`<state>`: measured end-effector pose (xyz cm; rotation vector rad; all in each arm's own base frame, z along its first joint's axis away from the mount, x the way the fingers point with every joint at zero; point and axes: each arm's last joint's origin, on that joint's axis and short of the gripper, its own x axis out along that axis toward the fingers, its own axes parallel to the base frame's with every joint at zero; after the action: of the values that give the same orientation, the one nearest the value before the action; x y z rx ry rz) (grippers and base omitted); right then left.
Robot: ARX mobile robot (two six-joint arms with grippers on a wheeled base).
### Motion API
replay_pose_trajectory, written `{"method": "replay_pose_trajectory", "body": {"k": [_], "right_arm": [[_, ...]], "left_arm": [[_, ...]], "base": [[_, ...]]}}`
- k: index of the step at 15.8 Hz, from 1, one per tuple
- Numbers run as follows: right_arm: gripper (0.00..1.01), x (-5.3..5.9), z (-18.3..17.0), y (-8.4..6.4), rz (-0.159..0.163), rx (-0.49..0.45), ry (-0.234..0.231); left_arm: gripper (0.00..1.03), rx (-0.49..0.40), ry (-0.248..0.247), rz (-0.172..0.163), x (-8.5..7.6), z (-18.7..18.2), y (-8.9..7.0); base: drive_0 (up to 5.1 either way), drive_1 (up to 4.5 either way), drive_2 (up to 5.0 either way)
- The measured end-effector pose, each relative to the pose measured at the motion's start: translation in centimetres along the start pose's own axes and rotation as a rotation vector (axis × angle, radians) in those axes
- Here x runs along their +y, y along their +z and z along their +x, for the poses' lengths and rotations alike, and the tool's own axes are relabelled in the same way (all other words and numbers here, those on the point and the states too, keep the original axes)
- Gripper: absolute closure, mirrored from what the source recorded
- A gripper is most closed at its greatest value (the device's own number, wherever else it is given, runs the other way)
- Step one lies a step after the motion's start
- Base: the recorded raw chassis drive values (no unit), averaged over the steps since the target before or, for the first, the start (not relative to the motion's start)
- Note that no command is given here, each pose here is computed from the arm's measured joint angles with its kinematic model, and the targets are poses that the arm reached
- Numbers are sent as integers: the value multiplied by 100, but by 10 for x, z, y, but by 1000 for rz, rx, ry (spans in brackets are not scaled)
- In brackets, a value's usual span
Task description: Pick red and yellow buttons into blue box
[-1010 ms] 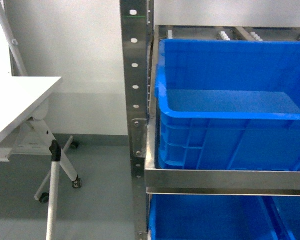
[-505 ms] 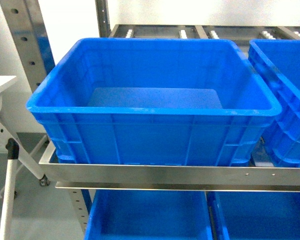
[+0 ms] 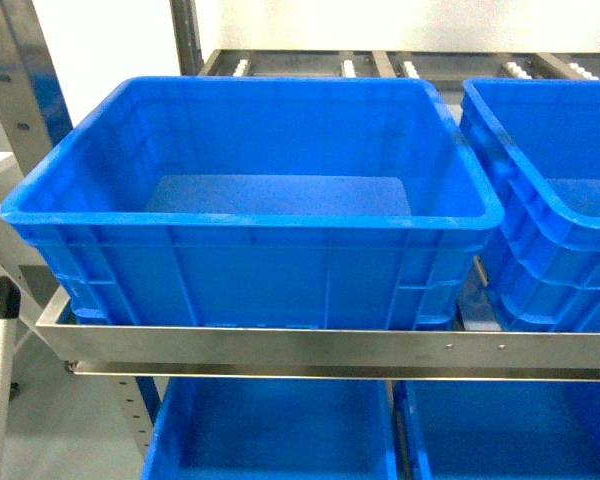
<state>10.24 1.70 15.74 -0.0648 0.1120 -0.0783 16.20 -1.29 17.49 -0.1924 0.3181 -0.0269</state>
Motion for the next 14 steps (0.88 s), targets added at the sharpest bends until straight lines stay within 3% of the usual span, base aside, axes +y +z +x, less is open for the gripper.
{"method": "replay_pose_trajectory", "body": {"k": [14], "right_arm": [[76, 0, 0, 0, -1, 1, 0]], "left_arm": [[80, 3, 1, 0, 0, 0, 0]], "base": [[501, -231, -231]]}}
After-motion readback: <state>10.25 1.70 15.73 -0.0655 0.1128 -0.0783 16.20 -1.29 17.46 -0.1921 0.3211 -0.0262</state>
